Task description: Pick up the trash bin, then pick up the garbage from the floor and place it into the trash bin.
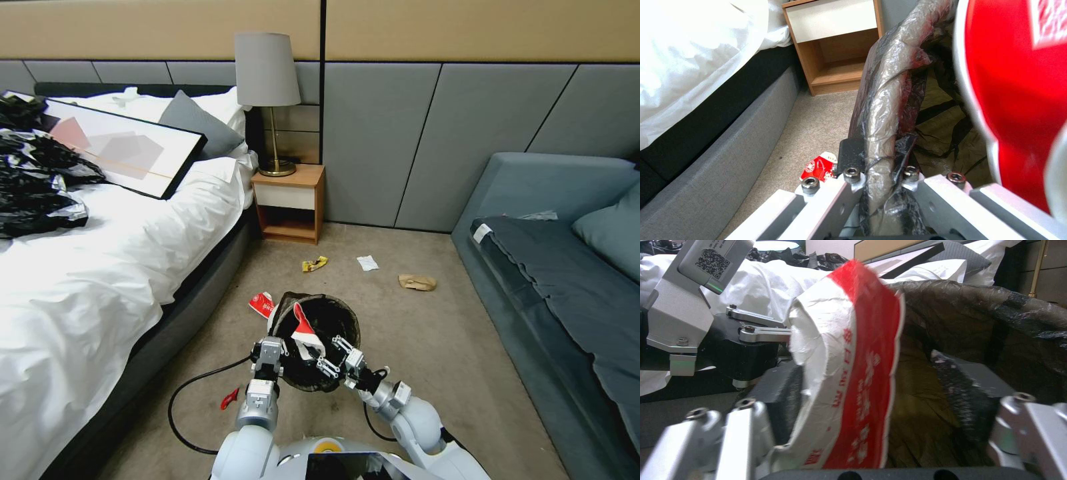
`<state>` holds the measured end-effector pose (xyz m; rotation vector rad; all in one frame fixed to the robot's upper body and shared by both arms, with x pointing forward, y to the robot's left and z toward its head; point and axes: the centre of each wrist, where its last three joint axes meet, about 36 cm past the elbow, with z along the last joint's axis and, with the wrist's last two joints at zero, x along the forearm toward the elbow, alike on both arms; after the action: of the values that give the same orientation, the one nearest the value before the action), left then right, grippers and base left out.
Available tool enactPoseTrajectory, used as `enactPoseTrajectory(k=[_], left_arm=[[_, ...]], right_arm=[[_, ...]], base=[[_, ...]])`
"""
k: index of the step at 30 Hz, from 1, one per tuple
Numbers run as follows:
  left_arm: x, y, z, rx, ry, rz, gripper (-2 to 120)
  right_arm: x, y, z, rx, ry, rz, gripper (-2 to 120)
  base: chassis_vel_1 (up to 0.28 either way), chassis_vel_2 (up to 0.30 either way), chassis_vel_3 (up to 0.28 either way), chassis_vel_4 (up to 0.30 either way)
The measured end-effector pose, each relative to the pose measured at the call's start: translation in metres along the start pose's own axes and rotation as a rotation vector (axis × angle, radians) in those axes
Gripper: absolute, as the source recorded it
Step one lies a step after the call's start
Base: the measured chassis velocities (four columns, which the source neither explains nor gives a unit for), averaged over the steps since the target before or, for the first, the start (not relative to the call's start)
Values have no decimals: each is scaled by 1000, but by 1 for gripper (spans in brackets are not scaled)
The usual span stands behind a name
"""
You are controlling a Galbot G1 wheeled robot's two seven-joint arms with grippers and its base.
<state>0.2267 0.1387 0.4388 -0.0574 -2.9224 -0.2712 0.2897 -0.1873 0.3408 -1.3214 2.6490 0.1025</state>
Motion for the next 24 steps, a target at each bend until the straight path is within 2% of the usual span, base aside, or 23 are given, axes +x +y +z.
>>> enactPoseTrajectory(k=[1, 3, 6, 15, 24], left_arm=[[0, 0, 0, 0, 0, 0, 0], [0, 0, 0, 0, 0, 0, 0], [0, 0, 0, 0, -1, -1, 0], [0, 1, -1, 0, -2, -2, 0], [0, 2, -3, 0, -9, -6, 0]], right_arm=[[0, 0, 0, 1, 0, 0, 85], [0, 0, 0, 2, 0, -1, 86], [1, 1, -1, 4, 0, -3, 99], [4, 1, -5, 13, -1, 0, 100], [11, -7, -23, 81, 27, 68, 100]], base=[[0, 0, 0, 0], [0, 0, 0, 0], [0, 0, 0, 0], [0, 0, 0, 0], [0, 0, 0, 0]])
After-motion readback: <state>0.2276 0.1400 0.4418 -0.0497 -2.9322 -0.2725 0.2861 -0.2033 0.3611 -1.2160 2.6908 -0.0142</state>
